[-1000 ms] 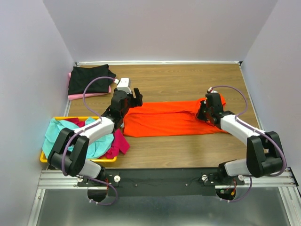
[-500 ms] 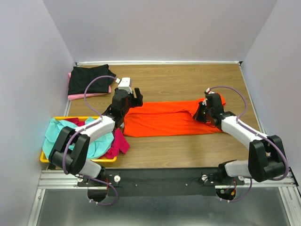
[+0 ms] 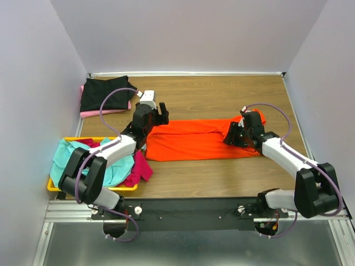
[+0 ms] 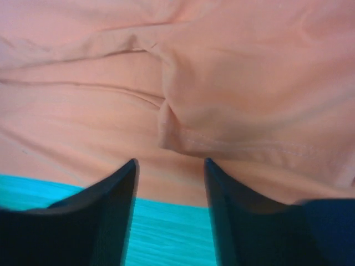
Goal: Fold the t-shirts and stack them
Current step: Fold the tshirt
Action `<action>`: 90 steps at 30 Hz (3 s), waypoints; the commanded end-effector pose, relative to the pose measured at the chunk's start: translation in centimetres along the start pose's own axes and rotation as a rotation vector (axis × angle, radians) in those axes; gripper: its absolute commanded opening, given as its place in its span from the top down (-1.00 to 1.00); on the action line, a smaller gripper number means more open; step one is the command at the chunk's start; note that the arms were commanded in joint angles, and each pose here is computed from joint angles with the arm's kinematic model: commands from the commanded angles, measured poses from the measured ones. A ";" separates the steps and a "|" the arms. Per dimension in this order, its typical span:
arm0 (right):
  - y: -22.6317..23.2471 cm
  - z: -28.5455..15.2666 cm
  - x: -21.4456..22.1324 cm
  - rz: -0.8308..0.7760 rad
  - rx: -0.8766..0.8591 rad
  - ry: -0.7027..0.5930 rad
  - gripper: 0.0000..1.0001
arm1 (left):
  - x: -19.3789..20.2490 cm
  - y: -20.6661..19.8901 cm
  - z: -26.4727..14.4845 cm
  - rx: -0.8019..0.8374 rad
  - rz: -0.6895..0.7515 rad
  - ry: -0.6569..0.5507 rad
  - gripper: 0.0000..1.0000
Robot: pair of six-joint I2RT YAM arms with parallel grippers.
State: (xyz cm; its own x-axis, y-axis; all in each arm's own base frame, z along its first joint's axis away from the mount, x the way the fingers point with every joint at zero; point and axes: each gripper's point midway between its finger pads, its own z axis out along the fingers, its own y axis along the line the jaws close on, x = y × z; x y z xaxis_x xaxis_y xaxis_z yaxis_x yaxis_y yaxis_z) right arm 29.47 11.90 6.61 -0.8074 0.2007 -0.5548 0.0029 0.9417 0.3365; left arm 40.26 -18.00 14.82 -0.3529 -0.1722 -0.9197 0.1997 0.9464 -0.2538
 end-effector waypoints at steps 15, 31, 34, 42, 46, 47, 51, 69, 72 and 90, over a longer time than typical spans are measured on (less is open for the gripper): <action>-5.0 -2.4 -18.2 0.135 0.321 -0.380 -0.77 | 2.6 -1.6 3.5 0.084 -0.033 0.065 -0.69; -15.7 4.3 -18.3 0.247 0.450 -0.217 -0.45 | 6.0 -1.2 5.0 0.083 -0.048 0.133 -0.68; -16.1 5.0 -17.9 0.258 0.432 -0.195 -0.36 | 6.5 -1.0 5.5 0.073 -0.051 0.141 -0.68; -15.7 3.7 -17.6 0.263 0.420 -0.218 -0.31 | 7.4 -0.7 5.9 0.058 -0.055 0.158 -0.68; -14.7 3.4 -17.4 0.261 0.369 -0.220 -0.31 | 7.6 -0.8 5.9 0.064 -0.058 0.163 -0.68; -14.7 3.6 -17.1 0.261 0.362 -0.211 -0.29 | 7.7 -0.8 5.9 0.064 -0.059 0.166 -0.68; -14.6 4.7 -16.0 0.268 0.342 -0.179 -0.09 | 7.7 -0.8 5.8 0.064 -0.059 0.166 -0.68; -16.8 5.3 -16.0 0.318 0.393 -0.179 0.99 | 9.1 0.6 6.0 0.007 -0.052 0.188 -0.41; -17.6 5.1 -15.7 0.335 0.406 -0.177 0.99 | 9.6 0.8 6.1 0.000 -0.056 0.197 -0.39; -21.8 5.6 -12.9 0.412 0.519 -0.129 0.99 | 10.0 1.7 6.2 -0.041 -0.065 0.195 -0.36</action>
State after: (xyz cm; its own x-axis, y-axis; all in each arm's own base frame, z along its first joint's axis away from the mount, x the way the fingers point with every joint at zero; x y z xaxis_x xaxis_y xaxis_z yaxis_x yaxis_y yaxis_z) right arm 43.96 -8.12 3.77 -0.6172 0.5482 -0.5643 0.5460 0.8149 0.1944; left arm 42.25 -20.68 3.80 -0.5476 -0.1641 -0.8205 0.1799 0.9345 -0.3070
